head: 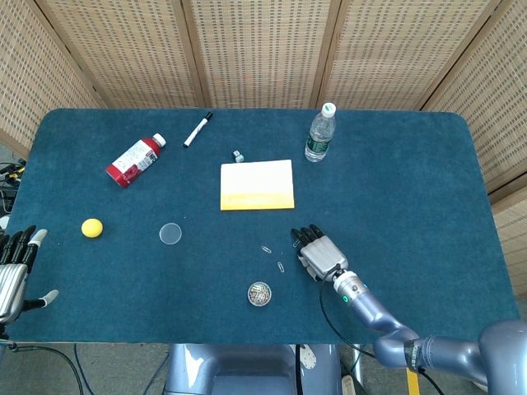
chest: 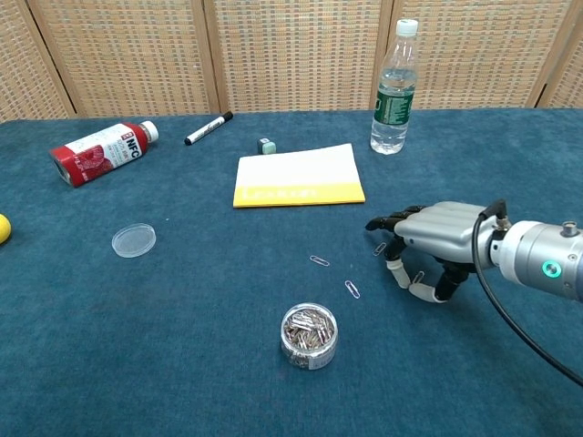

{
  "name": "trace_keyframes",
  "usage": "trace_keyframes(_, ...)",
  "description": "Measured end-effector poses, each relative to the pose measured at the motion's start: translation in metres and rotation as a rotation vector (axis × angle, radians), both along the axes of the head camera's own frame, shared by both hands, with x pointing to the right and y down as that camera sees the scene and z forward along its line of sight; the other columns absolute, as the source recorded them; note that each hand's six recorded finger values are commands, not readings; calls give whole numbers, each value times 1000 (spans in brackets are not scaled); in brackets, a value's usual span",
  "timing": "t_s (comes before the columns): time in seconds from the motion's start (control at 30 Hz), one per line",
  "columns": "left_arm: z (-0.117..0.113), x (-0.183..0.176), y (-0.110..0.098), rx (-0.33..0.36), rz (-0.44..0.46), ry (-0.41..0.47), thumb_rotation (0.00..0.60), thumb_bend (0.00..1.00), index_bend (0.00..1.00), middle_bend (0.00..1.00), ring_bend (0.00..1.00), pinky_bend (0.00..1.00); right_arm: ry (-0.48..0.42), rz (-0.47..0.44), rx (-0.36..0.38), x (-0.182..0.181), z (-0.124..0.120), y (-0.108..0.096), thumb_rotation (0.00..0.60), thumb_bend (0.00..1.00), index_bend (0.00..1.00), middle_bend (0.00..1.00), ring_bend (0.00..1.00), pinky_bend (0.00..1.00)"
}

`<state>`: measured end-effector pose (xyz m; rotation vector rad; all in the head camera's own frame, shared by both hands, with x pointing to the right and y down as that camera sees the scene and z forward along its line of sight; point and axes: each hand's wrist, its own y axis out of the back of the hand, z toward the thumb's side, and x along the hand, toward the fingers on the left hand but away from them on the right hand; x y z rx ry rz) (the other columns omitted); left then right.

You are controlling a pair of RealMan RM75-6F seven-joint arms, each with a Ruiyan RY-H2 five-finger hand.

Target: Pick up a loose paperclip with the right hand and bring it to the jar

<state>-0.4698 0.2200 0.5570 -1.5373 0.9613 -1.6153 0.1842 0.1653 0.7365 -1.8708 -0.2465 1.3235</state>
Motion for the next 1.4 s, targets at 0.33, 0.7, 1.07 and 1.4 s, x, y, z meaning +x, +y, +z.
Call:
trace_keyframes(0.33, -1, 0, 0, 1, 3, 3, 600, 0, 0, 0, 0, 0, -35, 9, 26, -1, -12, -5, 600, 434, 681, 0, 0, 35)
trace_keyframes(0.7, -3, 0, 0, 7, 2, 10, 600, 0, 0, 0, 0, 0, -147, -9, 77, -14, -50, -12, 600, 434, 682, 0, 0, 52)
trace_keyframes(1.07, -1, 1, 0, 1, 4, 7, 600, 0, 0, 0, 0, 0, -302, -183, 68, -64, -93, 5, 600, 434, 682, 0, 0, 52)
trace_keyframes(1.4, 1, -2, -1, -8, -5, 4, 600, 0, 0, 0, 0, 0, -310, -227, 14, -103, -89, 20, 600, 434, 682, 0, 0, 52)
